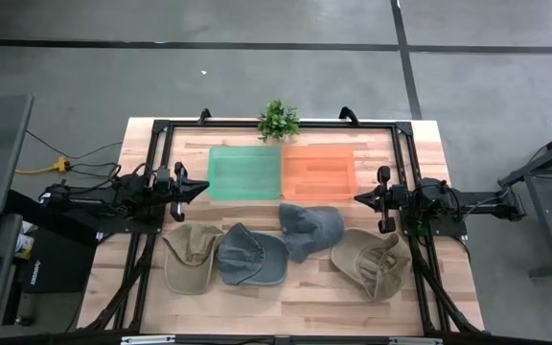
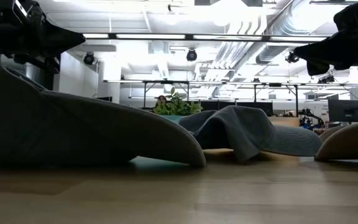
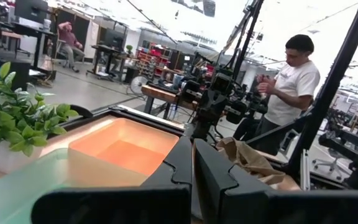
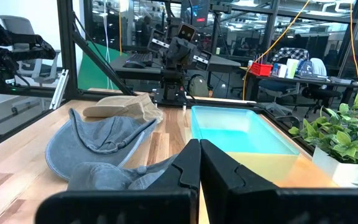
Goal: Pick & Place hat
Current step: Put the left brown cap into the light green bin
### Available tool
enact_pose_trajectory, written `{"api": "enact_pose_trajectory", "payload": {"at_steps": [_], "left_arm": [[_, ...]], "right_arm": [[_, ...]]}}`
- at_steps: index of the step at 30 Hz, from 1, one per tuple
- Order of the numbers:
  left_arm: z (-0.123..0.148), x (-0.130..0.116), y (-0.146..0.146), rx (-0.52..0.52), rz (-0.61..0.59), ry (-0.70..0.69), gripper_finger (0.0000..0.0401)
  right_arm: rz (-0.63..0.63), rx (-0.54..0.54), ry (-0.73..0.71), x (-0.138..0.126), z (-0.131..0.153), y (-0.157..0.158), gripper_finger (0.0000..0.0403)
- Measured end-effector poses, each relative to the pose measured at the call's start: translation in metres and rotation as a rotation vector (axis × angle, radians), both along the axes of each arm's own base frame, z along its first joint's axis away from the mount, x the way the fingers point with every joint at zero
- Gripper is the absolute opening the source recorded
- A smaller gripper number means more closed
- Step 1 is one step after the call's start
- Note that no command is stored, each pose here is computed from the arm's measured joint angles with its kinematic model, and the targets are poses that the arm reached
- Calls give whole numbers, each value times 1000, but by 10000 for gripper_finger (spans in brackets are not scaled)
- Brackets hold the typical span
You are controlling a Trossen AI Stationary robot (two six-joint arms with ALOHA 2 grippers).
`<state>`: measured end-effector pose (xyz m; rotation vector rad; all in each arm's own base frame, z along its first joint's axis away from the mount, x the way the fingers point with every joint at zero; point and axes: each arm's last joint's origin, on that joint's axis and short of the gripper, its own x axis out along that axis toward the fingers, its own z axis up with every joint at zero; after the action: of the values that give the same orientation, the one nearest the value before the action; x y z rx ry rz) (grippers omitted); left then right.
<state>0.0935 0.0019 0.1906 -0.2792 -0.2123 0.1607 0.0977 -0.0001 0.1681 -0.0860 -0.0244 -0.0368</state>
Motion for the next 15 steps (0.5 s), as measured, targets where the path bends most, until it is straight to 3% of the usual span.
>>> {"api": "enact_pose_trajectory", "payload": {"at_steps": [15], "left_arm": [[-1,0,1,-169,-1,-27,0]], "right_arm": [[0,0,0,0,0,0,1]]}}
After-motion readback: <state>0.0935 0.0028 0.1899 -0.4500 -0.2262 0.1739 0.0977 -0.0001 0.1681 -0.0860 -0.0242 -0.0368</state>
